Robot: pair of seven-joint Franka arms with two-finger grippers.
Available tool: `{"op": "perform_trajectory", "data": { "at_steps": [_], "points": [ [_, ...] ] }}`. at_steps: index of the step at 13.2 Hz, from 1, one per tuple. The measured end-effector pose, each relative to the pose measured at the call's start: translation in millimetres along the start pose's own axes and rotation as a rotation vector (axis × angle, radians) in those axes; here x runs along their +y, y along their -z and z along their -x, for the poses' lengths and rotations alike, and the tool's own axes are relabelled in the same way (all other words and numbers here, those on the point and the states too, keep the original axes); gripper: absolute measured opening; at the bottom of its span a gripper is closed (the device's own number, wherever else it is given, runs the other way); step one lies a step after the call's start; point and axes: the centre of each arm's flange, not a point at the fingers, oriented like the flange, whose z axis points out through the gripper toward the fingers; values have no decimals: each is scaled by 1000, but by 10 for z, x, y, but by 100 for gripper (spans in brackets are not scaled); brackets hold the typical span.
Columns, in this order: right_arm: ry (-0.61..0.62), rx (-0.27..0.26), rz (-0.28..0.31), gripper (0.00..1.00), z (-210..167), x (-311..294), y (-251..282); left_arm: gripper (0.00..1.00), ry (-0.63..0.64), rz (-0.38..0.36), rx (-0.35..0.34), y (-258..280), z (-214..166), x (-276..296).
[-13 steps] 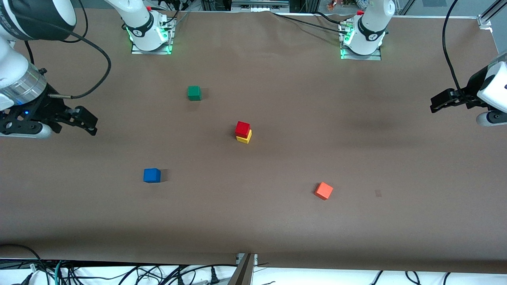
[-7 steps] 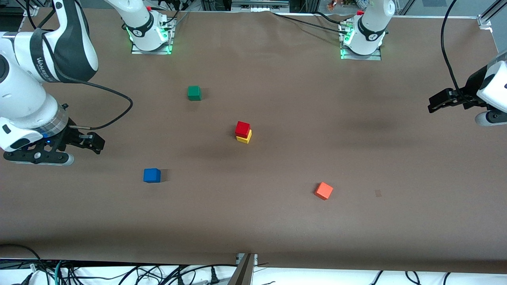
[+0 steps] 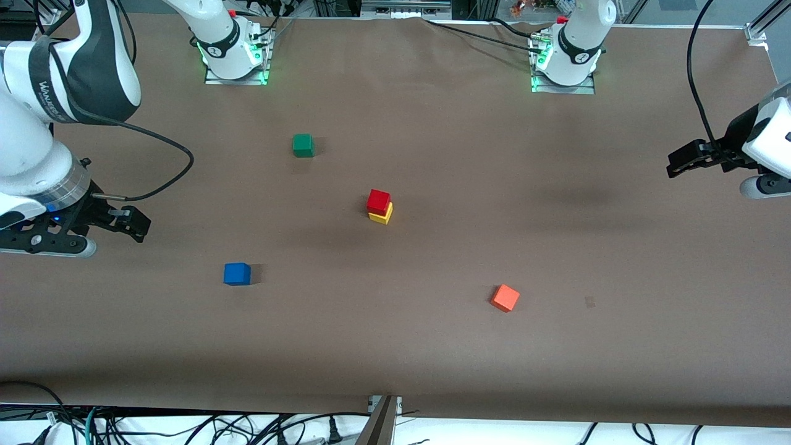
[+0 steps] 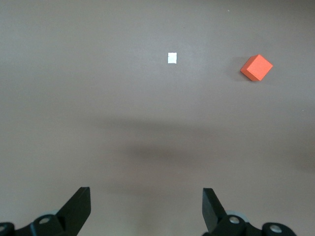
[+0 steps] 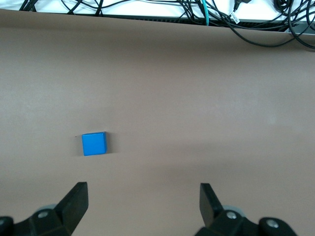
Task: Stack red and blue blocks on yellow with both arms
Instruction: 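Move the right gripper over the blue cube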
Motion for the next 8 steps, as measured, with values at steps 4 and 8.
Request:
{"op": "perform_trajectory", "data": {
  "at_steps": [4,8],
  "points": [
    [51,-7,-9,100,38,-330,-38,100,-1,0,-1,-9,-9,4],
    [84,-50,-4,100,89,-543,-276,100,-5,1,0,-6,-5,29]
  ]
}}
